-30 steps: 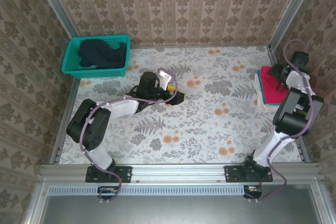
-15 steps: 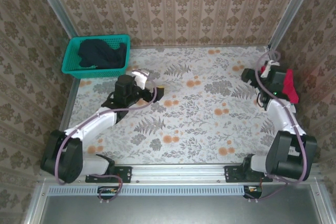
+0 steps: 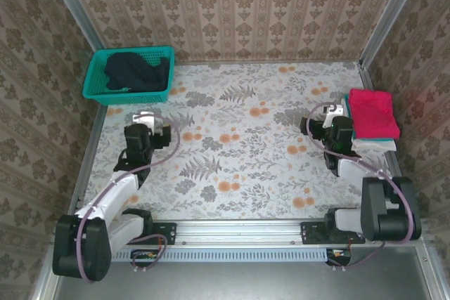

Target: Fold and stack the t-shirts

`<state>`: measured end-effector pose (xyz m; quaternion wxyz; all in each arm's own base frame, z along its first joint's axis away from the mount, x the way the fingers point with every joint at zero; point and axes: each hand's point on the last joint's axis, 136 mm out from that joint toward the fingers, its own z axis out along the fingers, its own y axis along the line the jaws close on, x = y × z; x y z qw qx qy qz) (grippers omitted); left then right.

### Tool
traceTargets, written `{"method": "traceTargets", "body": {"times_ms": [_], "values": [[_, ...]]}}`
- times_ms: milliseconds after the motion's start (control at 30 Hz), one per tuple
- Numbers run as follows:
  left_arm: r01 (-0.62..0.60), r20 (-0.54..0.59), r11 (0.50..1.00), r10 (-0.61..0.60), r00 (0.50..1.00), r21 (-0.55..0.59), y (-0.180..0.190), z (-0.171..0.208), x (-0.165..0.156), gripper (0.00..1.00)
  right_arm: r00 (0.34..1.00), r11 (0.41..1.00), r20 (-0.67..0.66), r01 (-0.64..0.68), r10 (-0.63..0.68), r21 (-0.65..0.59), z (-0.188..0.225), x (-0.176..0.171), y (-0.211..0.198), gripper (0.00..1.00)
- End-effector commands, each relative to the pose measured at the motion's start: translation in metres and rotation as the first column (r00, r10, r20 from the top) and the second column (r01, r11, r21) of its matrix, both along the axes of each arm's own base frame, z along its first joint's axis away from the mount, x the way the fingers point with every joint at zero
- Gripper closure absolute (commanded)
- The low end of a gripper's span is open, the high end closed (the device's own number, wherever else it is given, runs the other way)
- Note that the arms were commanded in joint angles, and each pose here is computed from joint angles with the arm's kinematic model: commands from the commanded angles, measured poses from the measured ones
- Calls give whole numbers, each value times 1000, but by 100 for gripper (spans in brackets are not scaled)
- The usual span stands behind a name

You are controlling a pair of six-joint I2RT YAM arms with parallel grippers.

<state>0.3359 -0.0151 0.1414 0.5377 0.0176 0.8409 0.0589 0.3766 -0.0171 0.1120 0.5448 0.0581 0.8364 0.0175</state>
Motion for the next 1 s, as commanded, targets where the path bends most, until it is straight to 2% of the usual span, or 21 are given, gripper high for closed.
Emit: {"method": "traceTargets", "body": {"times_ms": [0, 67, 167, 300, 433, 467, 533, 967], "values": [[-47, 55, 999, 46, 997, 16, 25, -4, 7, 0, 993, 999, 120, 6, 0, -45, 12, 11, 4, 0], [-23, 80, 1000, 24, 997, -7, 28, -8, 16, 0, 994, 999, 109, -8, 14, -50, 1, 15, 6, 0], [11, 106, 1000, -13, 994, 20, 27, -14, 31, 0, 993, 996, 95, -64, 70, -70, -12, 19, 18, 0], [70, 126, 997, -64, 990, -43, 16, -18, 47, 0, 992, 991, 87, -82, 91, -102, -13, 20, 25, 0], [59, 50, 998, -58, 997, -17, 12, -44, 63, 0, 994, 993, 73, -70, 77, -98, -13, 22, 22, 0], [58, 72, 998, -57, 996, -2, 13, -45, 65, 0, 995, 993, 70, -68, 75, -98, -15, 22, 22, 0], [11, 69, 1000, -10, 998, -9, 20, -48, 62, 0, 995, 994, 70, -59, 66, -96, -14, 22, 20, 0], [9, 68, 1000, -9, 998, -3, 19, -47, 62, 0, 998, 996, 59, -32, 37, -87, -15, 23, 15, 0]]}}
